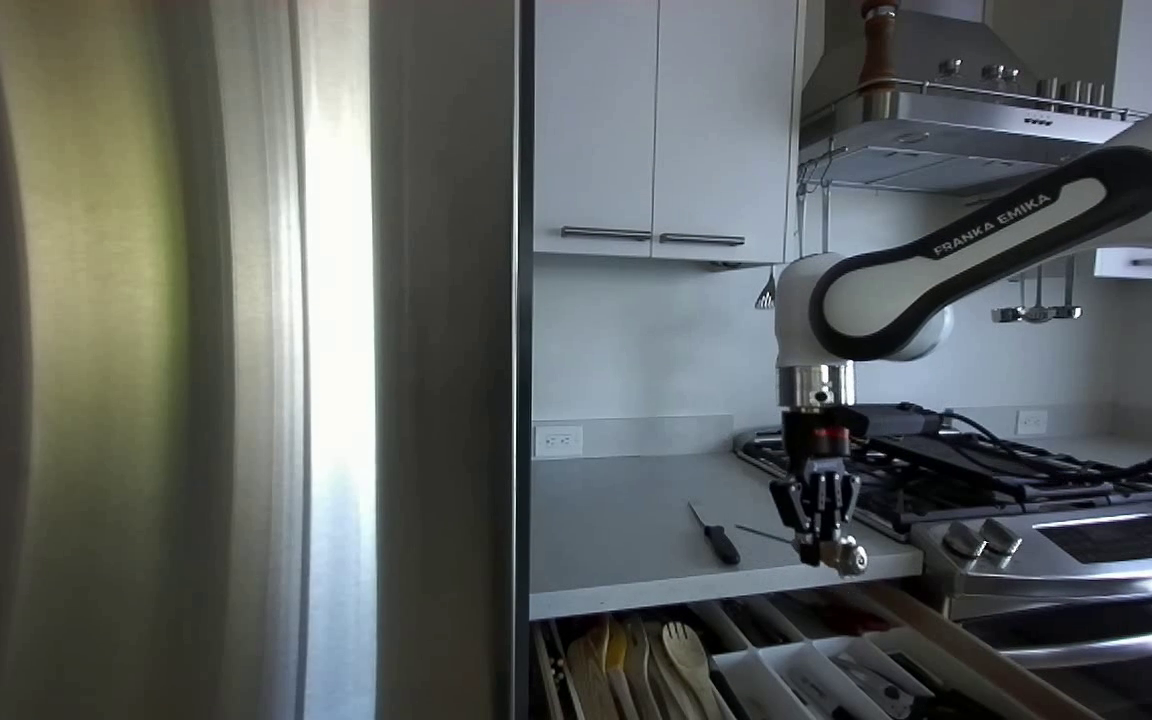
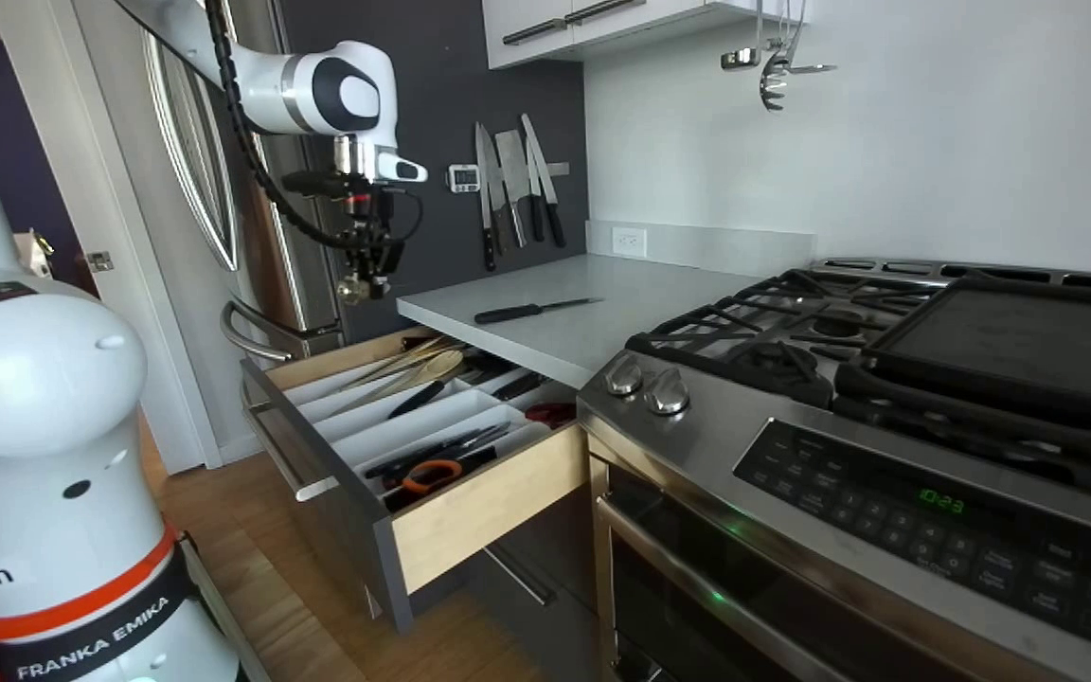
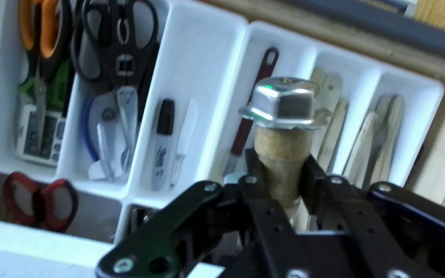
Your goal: Move the skewer from the drawer to the countertop
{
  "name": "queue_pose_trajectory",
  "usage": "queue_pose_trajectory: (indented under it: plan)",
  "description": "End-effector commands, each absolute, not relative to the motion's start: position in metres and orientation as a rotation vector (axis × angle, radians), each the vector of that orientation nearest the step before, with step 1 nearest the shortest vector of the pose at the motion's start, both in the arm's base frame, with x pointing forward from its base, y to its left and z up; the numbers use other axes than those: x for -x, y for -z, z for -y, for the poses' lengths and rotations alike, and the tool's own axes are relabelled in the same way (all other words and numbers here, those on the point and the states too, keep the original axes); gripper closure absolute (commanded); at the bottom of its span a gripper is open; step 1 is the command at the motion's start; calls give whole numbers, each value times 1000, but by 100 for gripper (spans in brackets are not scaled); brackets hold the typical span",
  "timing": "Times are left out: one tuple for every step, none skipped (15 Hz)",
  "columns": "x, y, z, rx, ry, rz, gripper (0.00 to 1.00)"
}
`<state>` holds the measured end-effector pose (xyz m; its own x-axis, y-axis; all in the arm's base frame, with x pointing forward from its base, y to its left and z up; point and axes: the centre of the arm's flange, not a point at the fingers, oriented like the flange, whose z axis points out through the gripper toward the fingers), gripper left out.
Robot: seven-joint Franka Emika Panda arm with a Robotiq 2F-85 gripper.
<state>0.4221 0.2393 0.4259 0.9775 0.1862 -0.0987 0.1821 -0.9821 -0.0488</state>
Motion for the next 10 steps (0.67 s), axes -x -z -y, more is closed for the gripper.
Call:
queue_pose_trajectory:
  plan:
    - [-483,-442,-217,3174,74,96,93]
    - [-499,-443,-209,3195,138,36,93]
    - [-514,-443,-201,3205,179,-20,93]
    - [-531,-440,-192,3212,197,-74,93]
    - [-546,-436,-186,3224,214,-131,93]
    - [-559,-430,-180,3226,197,-176,93]
    - [-572,-423,-176,3233,196,-222,93]
    - [-585,-414,-173,3234,183,-261,93]
    - [-594,-406,-171,3233,170,-295,93]
    - [-605,-397,-169,3234,169,-327,93]
